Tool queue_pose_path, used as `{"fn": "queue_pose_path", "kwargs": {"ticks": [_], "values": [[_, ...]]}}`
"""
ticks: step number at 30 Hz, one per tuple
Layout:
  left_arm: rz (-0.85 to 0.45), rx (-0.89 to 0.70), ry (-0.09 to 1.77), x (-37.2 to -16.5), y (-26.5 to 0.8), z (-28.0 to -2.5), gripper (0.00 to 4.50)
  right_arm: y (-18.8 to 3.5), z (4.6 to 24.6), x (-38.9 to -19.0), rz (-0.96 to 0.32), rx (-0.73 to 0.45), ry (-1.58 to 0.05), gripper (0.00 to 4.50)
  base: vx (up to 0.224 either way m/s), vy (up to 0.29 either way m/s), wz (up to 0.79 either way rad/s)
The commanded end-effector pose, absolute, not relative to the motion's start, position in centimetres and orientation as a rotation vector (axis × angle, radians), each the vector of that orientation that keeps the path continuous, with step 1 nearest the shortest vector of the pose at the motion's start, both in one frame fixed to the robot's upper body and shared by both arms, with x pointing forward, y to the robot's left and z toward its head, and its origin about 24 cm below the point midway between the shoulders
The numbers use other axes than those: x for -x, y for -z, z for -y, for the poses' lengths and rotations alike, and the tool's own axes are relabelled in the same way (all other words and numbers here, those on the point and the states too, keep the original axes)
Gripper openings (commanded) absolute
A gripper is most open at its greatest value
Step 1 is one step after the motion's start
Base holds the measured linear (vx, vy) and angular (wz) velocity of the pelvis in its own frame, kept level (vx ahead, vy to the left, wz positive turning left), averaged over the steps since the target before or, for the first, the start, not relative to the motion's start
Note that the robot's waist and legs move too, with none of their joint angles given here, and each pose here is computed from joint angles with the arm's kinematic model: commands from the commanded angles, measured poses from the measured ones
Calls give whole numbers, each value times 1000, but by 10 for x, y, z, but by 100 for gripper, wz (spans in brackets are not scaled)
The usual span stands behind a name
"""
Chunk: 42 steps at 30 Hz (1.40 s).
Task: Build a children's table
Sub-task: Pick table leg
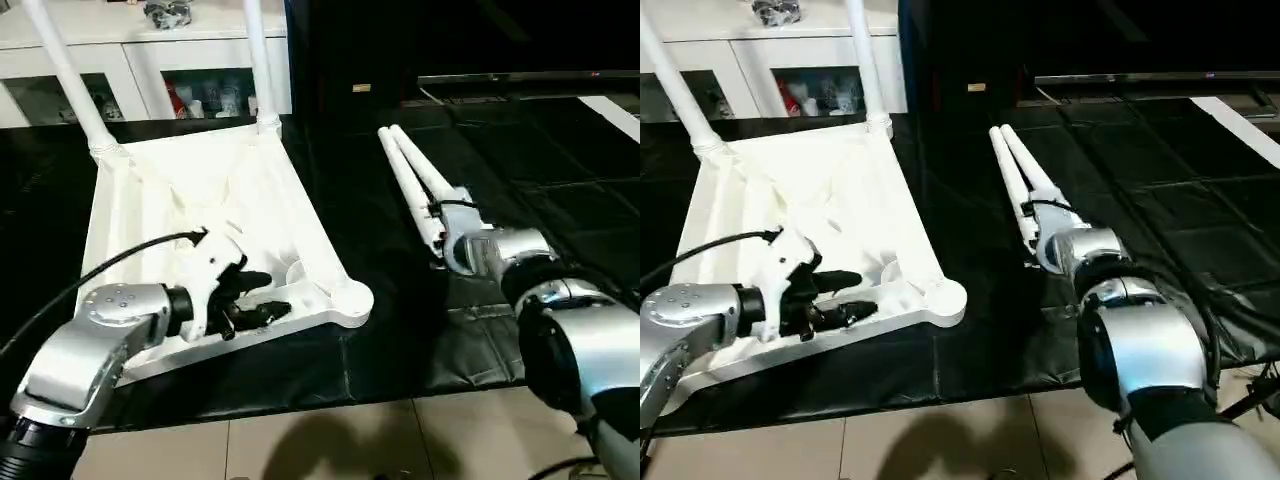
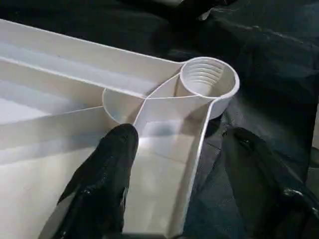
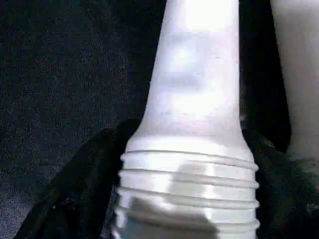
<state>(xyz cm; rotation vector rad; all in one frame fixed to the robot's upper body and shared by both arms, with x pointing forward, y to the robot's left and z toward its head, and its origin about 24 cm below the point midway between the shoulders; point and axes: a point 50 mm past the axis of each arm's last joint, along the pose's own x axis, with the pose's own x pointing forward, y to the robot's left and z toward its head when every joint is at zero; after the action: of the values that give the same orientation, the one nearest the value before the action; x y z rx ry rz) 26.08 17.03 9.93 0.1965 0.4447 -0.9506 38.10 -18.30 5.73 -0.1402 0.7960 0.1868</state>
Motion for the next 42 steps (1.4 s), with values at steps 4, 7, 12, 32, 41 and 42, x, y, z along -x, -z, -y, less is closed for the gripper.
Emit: {"fn": "queue_pose_path", "kwargs": {"ticks": [4,7,12,32,41,42], "values": [[-441,-205,969,-259,-102,-168,331,-46,187,-373,-858,99,-182,306,0,0,0],[-433,-199,969,-260,-104,-168,331,-44,188,-372,-863,79,-179,288,0,0,0],[-415,-181,972,-262,-106,-167,331,-46,187,-373,-843,42,-177,281,0,0,0],[-165,-2,783,-306,-124,-140,331,-92,165,-386,-165,-596,-529,280,0,0,0],[-55,191,689,-331,-143,-119,331,-99,149,-366,-19,-721,-721,279,0,0,0],[-35,269,676,-336,-149,-116,331,-99,145,-361,-18,-729,-755,279,0,0,0]]}}
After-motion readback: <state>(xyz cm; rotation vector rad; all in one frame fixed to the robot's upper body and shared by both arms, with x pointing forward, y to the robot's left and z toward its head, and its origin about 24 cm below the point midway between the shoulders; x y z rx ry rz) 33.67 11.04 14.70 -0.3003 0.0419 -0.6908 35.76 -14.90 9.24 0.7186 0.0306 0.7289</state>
